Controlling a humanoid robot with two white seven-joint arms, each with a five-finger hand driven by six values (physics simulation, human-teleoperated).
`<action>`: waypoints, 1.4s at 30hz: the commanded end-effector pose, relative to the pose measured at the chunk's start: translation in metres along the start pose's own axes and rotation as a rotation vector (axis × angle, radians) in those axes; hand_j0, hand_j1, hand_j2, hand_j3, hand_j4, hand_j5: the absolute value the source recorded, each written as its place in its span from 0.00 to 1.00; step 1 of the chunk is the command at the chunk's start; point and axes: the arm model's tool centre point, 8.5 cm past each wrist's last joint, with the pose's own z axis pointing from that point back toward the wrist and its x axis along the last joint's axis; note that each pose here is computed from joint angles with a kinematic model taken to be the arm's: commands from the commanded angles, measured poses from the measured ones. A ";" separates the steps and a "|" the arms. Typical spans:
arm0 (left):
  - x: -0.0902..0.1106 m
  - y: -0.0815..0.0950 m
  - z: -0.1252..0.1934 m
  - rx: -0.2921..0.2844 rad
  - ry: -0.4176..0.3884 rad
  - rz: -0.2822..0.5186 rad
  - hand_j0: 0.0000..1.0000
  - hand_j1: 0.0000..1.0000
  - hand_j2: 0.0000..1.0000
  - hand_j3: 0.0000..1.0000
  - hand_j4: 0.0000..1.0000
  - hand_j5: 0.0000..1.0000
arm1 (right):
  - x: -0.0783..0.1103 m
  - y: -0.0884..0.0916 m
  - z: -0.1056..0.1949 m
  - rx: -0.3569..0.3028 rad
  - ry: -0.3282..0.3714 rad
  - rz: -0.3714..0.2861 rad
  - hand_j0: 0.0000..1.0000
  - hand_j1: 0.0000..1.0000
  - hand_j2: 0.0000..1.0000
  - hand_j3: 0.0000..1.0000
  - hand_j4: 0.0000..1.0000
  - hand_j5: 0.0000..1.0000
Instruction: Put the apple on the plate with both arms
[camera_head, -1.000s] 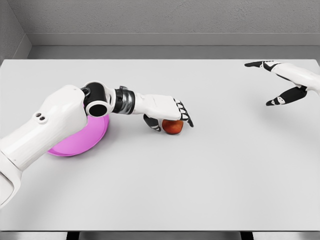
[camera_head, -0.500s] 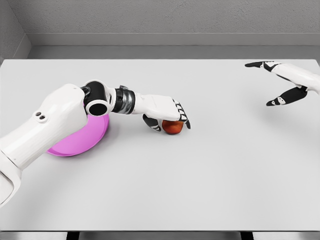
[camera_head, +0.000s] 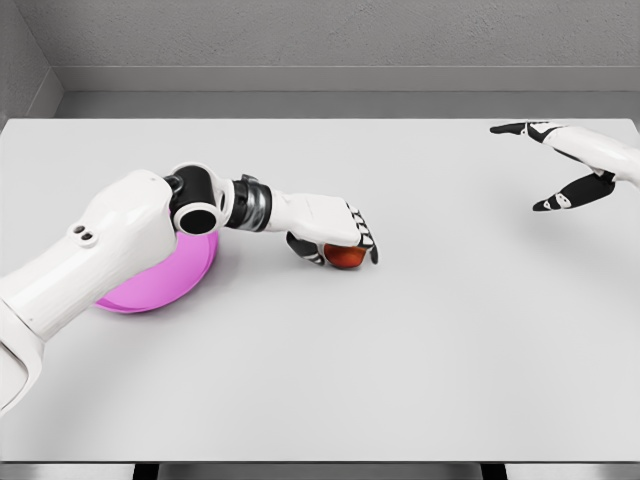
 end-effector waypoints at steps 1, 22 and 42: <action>0.000 0.000 0.000 0.003 -0.001 0.004 0.70 0.70 0.70 0.70 0.70 0.70 | 0.000 -0.001 0.000 -0.004 0.000 -0.005 1.00 1.00 1.00 1.00 1.00 1.00; -0.021 0.003 0.050 0.048 0.045 0.053 0.54 0.54 0.54 0.54 0.54 0.54 | 0.001 -0.004 0.001 -0.007 0.000 0.001 1.00 1.00 1.00 1.00 1.00 1.00; -0.046 -0.054 0.253 0.054 0.312 0.204 0.48 0.48 0.48 0.48 0.48 0.48 | 0.001 -0.004 0.000 -0.007 -0.001 0.002 1.00 1.00 1.00 1.00 1.00 1.00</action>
